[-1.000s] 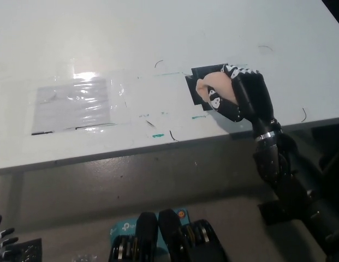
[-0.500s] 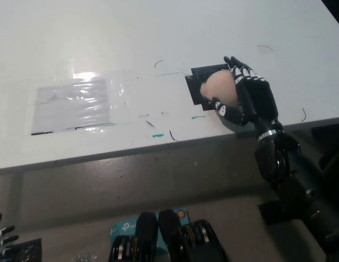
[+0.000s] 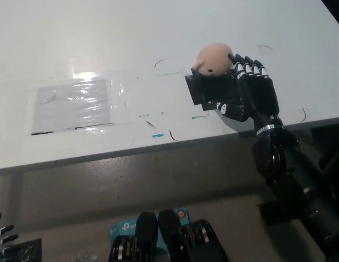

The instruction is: The robot uses its right hand to grab and squeeze a pink dumpling toy kept on the black mask on the desk

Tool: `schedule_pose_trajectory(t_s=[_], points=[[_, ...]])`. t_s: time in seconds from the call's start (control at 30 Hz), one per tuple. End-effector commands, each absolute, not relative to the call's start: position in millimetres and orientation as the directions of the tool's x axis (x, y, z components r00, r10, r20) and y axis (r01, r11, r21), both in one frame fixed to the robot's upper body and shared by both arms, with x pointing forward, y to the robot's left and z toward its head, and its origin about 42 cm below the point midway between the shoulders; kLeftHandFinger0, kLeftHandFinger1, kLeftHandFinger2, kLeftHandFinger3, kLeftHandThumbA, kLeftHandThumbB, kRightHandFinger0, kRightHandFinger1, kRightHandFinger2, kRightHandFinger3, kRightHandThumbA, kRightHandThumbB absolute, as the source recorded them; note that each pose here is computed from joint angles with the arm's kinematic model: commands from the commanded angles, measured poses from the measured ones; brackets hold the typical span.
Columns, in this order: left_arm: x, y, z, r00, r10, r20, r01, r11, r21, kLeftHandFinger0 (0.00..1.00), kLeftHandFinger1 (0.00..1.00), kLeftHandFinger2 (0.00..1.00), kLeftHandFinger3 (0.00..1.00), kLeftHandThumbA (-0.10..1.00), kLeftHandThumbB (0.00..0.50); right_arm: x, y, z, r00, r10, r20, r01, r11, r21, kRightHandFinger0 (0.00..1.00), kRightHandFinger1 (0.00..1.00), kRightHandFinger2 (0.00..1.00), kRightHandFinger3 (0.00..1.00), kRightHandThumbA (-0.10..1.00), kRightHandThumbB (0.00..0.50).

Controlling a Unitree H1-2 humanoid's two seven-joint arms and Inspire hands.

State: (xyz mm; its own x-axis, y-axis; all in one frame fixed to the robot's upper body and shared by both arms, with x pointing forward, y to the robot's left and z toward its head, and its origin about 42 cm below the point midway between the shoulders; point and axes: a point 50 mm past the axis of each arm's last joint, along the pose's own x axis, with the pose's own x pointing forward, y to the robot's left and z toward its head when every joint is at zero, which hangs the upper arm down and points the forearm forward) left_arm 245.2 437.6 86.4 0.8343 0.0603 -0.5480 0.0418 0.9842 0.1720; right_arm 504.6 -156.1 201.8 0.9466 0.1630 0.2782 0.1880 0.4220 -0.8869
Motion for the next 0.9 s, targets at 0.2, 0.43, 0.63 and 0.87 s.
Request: schedule_pose_trajectory(t_s=[0.2,0.43,0.63,0.87], points=[[247,447,98,0.858,0.06,-0.51,0.05,0.979,0.199,0.71,0.82,0.92,0.94,1.0,0.135,486,-162,257,0.892,0.213,0.398,0.22,0.565,-0.795,1.0,1.0,1.0,1.0,0.35,0.311],[249,448,99,0.848,0.074,-0.524,0.034,0.98,0.194,0.73,0.82,0.91,0.91,1.0,0.138,426,-206,278,0.848,0.16,0.505,0.3,0.639,-0.708,0.05,0.27,0.79,0.8,0.06,0.19],[251,447,98,0.848,0.072,-0.524,0.037,0.98,0.195,0.73,0.81,0.89,0.89,1.0,0.145,377,-239,264,0.885,0.088,0.457,0.27,0.702,-0.659,0.05,0.17,0.5,0.77,-0.01,0.165],[252,447,100,0.848,0.073,-0.525,0.041,0.978,0.202,0.72,0.81,0.89,0.89,1.0,0.147,342,-266,211,0.945,0.002,0.328,0.16,0.87,-0.466,0.14,0.19,0.48,0.8,-0.1,0.13]])
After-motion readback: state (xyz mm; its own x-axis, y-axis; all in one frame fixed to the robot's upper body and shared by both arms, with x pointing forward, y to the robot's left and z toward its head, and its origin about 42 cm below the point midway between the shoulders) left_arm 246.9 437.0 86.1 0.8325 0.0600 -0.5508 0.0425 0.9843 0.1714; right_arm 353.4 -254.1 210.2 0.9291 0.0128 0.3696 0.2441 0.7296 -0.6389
